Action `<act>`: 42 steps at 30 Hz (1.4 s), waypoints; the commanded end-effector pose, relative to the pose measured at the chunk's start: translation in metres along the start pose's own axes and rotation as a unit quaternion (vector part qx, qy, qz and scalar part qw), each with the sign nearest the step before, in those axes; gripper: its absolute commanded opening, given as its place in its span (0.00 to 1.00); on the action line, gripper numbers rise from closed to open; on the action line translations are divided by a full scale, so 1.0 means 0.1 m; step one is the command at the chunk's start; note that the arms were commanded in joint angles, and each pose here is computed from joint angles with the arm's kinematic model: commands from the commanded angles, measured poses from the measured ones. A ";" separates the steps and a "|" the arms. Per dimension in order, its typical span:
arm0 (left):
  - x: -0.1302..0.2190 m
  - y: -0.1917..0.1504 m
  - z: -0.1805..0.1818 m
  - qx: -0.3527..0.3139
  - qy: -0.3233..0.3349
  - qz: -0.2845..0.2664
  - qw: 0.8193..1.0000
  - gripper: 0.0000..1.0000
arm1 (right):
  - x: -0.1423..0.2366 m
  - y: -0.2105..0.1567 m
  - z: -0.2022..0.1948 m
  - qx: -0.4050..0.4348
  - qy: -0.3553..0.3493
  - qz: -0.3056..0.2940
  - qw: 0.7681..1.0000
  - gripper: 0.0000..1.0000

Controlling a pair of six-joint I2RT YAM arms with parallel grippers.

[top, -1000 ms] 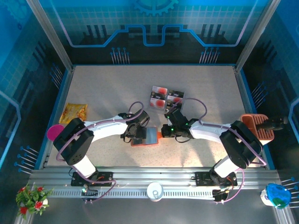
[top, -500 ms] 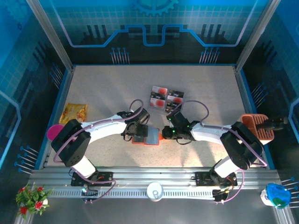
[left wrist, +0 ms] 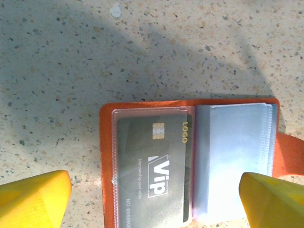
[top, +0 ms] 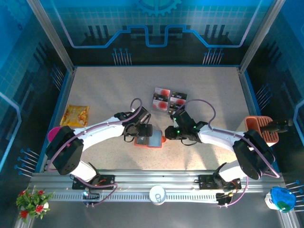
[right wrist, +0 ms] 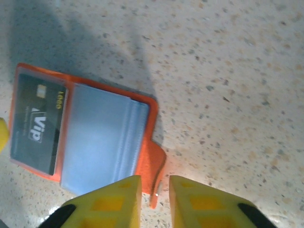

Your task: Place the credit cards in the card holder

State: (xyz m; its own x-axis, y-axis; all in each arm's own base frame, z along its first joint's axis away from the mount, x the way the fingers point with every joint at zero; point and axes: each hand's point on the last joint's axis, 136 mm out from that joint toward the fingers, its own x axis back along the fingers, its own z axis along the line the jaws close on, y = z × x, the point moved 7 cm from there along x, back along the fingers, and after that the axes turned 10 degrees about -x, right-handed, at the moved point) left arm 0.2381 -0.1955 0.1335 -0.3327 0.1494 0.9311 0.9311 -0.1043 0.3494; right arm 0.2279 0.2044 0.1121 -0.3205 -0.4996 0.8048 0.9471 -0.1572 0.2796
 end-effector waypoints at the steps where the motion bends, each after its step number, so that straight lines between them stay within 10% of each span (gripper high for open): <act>1: 0.07 0.00 -0.05 0.015 -0.038 -0.010 0.999 0.92 | 0.05 0.08 0.13 0.004 0.027 0.003 1.000 0.14; 8: 0.02 -0.03 -0.11 0.015 -0.073 -0.010 0.997 0.86 | -0.13 0.17 0.29 -0.002 0.058 0.020 0.998 0.00; 42: -0.45 -0.31 0.12 -0.031 0.016 0.043 0.998 0.85 | -0.80 0.03 0.40 -0.021 0.059 0.086 0.994 0.00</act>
State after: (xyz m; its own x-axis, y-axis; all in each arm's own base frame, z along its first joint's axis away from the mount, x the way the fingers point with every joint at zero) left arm 0.2294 -0.1931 0.0892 -0.2645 0.1414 0.9540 0.9467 -0.1504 0.2848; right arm 0.2628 0.2735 0.0755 -0.1874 -0.6139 0.7668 0.9822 -0.1066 0.1547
